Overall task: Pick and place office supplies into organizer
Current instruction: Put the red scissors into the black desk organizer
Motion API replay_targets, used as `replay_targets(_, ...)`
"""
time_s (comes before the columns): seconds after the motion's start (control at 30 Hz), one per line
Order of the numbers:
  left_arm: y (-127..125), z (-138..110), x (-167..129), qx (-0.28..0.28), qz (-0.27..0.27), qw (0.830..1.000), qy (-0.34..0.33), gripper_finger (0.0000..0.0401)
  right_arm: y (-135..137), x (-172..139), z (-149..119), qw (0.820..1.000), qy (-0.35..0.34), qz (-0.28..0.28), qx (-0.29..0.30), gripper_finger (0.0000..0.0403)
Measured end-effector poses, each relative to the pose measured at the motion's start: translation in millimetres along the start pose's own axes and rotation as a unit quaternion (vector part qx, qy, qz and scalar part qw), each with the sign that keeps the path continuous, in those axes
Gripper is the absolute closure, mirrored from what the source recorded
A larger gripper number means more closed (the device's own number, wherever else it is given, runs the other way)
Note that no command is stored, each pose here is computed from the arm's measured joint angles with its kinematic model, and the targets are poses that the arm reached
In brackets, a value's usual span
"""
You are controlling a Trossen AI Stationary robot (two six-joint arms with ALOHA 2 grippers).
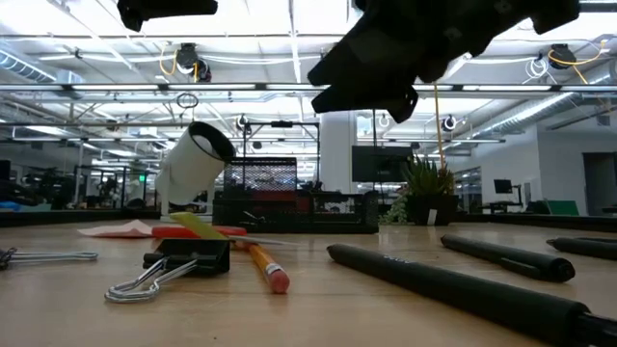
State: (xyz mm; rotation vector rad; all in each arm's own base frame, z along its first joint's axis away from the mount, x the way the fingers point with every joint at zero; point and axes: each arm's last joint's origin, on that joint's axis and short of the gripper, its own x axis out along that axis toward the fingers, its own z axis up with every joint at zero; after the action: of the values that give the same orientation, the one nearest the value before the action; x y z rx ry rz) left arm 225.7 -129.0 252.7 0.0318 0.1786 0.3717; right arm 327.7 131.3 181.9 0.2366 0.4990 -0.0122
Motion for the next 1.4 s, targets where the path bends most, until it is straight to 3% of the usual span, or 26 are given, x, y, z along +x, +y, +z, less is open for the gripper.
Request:
replay_targets(0.13, -0.3, 0.3, -0.1, -0.014, -0.005, 1.000, 0.000, 0.0219, 7.0, 7.0, 6.2, 1.000, 0.027, -0.009, -0.013, 0.0208)
replay_targets(0.23, -0.6, 0.6, -0.1, -0.004, -0.009, 1.000, -0.001, 0.0217, 3.3, 10.3, 9.5, 0.996, 0.086, -0.029, -0.023, 0.0209)
replay_targets(0.33, -1.5, -0.4, -0.7, 0.001, -0.021, 1.000, 0.004, 0.0217, -7.5, 12.5, 10.8, 0.990, 0.135, -0.021, 0.036, 0.0215)
replay_targets(0.43, -2.7, -2.5, -0.9, -0.004, -0.042, 0.999, 0.015, 0.0217, -16.2, 16.0, 13.0, 0.984, 0.148, 0.022, 0.092, 0.0221)
replay_targets(0.57, -4.2, -4.7, -1.7, -0.012, -0.068, 0.997, 0.028, 0.0217, -27.1, 18.0, 12.1, 0.978, 0.172, 0.034, 0.112, 0.0228)
replay_targets(0.77, -5.7, -5.9, -2.3, -0.024, -0.091, 0.995, 0.038, 0.0217, -39.5, 41.5, 7.0, 0.964, 0.183, 0.105, 0.163, 0.0232)
replay_targets(0.97, -6.1, -7.3, -3.0, -0.022, -0.097, 0.994, 0.045, 0.0217, -54.1, 58.6, -13.2, 0.937, 0.247, 0.122, 0.214, 0.0232)
replay_targets(1.4, -6.1, -7.9, -3.1, -0.027, -0.097, 0.994, 0.048, 0.0217, -51.0, 66.9, -12.5, 0.938, 0.218, 0.142, 0.230, 0.0236)
